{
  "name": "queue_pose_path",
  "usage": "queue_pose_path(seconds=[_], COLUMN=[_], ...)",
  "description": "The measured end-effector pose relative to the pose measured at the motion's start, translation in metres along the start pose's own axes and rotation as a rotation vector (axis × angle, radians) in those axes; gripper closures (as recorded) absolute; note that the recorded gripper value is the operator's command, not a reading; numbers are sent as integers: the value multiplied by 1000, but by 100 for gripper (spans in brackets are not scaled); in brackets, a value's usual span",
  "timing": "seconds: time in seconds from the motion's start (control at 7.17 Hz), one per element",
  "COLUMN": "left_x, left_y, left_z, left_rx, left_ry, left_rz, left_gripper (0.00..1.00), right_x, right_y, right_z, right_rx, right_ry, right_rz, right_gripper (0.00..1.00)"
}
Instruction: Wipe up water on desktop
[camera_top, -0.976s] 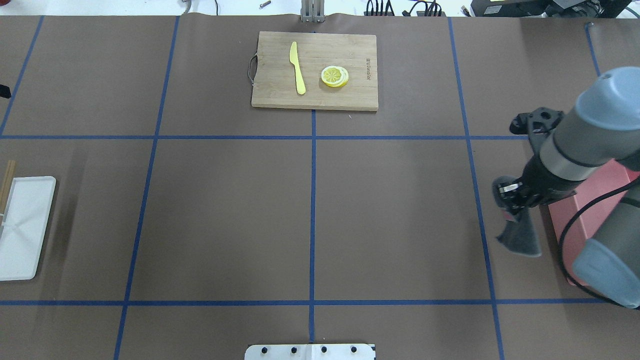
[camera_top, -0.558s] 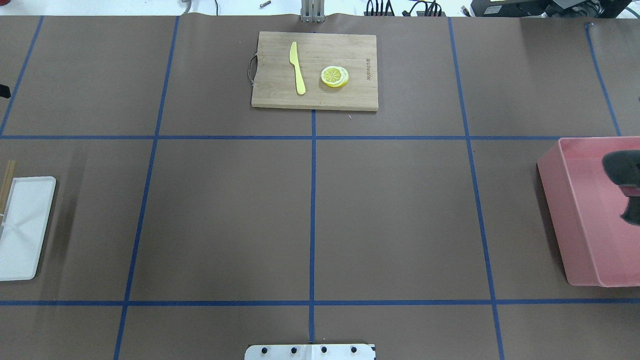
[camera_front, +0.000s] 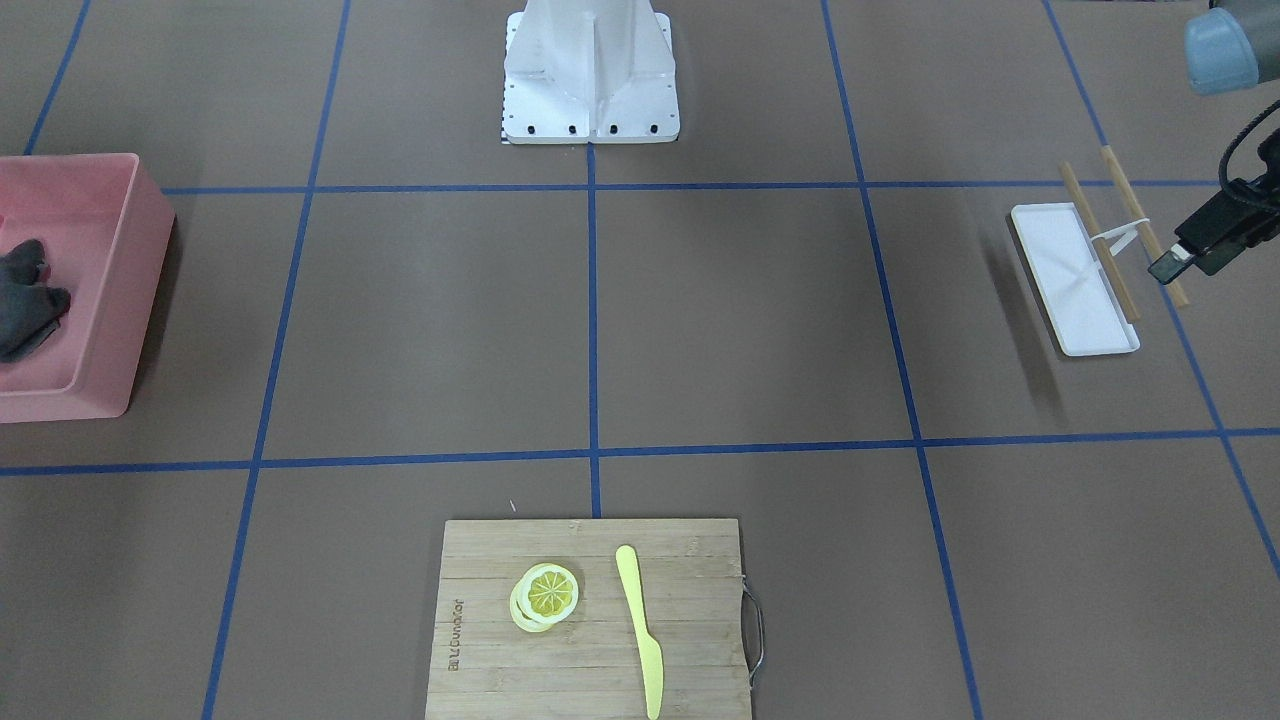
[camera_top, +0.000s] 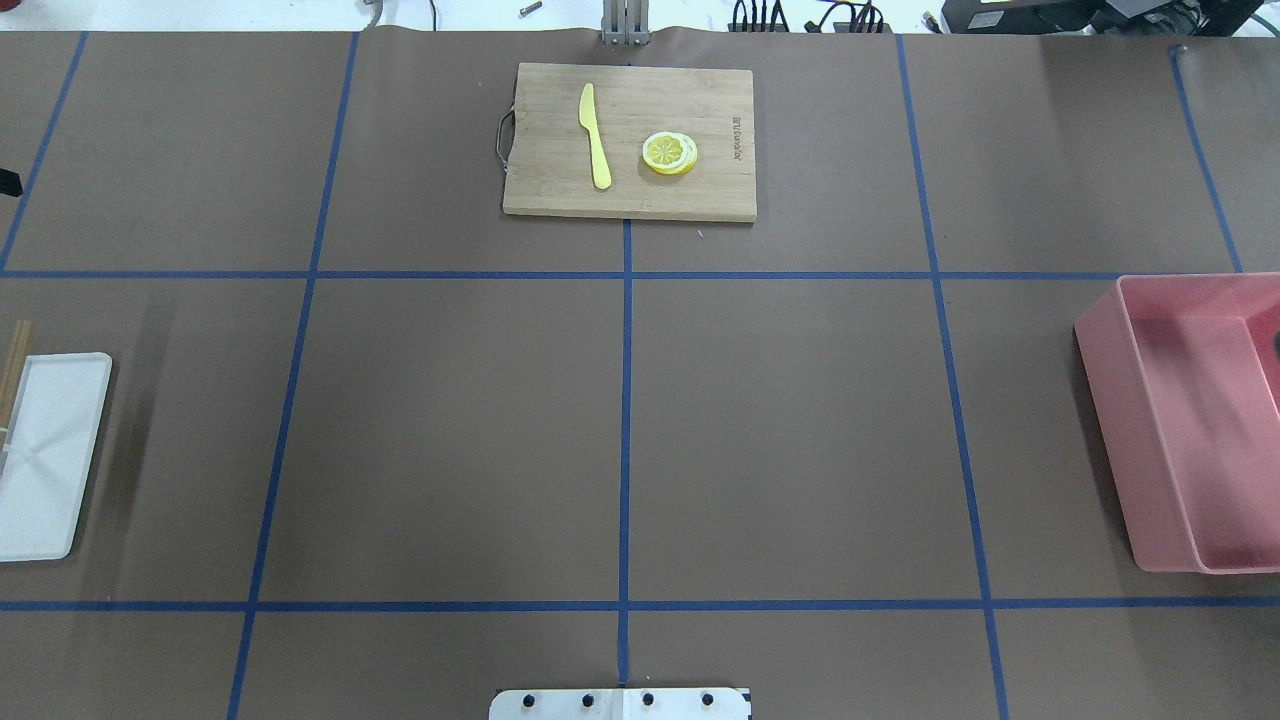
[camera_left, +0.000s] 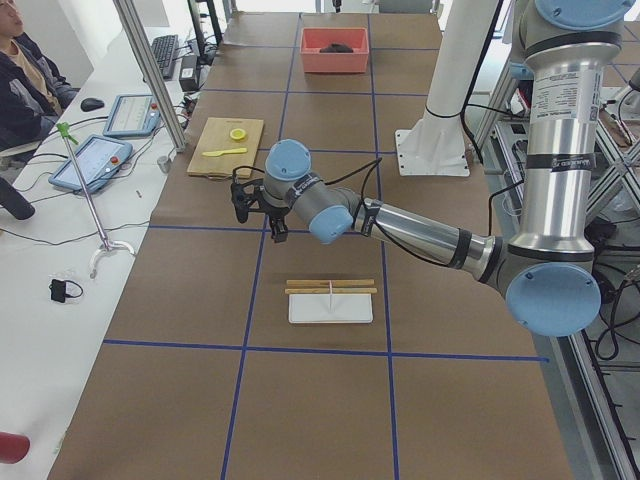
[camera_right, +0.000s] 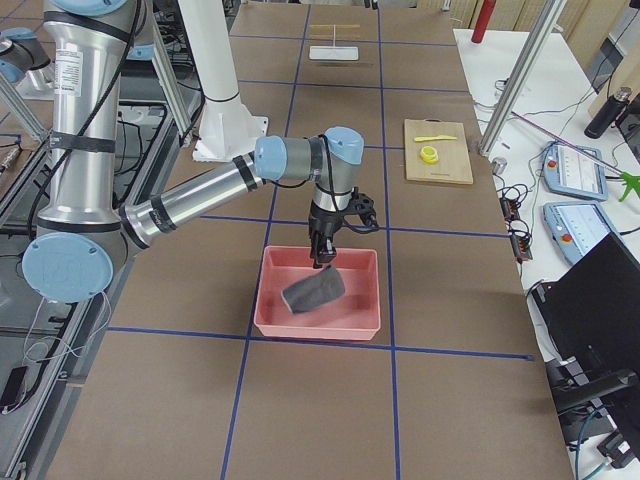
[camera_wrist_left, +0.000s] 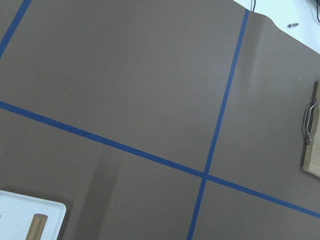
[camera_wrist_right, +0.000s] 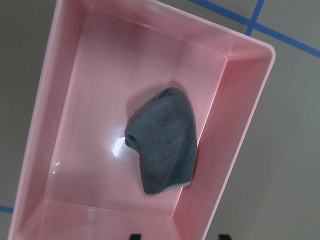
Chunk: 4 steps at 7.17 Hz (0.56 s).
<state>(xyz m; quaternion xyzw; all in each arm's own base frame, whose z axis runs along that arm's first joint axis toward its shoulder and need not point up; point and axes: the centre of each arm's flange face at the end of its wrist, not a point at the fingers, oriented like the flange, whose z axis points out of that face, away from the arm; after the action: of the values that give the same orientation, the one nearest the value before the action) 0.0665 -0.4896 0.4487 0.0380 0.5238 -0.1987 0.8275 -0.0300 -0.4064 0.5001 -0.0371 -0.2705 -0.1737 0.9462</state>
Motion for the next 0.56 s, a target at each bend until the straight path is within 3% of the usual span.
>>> queue_pose_path(seconds=[0.56], left_x=[-5], left_y=[1], left_z=[0], left_rx=[0], left_ry=[-5], left_rz=[14], left_gripper=[3], right_x=[3], right_y=[1], right_z=[5], right_rx=[-7], right_ry=[-33], right_rz=[11], right_gripper=[0])
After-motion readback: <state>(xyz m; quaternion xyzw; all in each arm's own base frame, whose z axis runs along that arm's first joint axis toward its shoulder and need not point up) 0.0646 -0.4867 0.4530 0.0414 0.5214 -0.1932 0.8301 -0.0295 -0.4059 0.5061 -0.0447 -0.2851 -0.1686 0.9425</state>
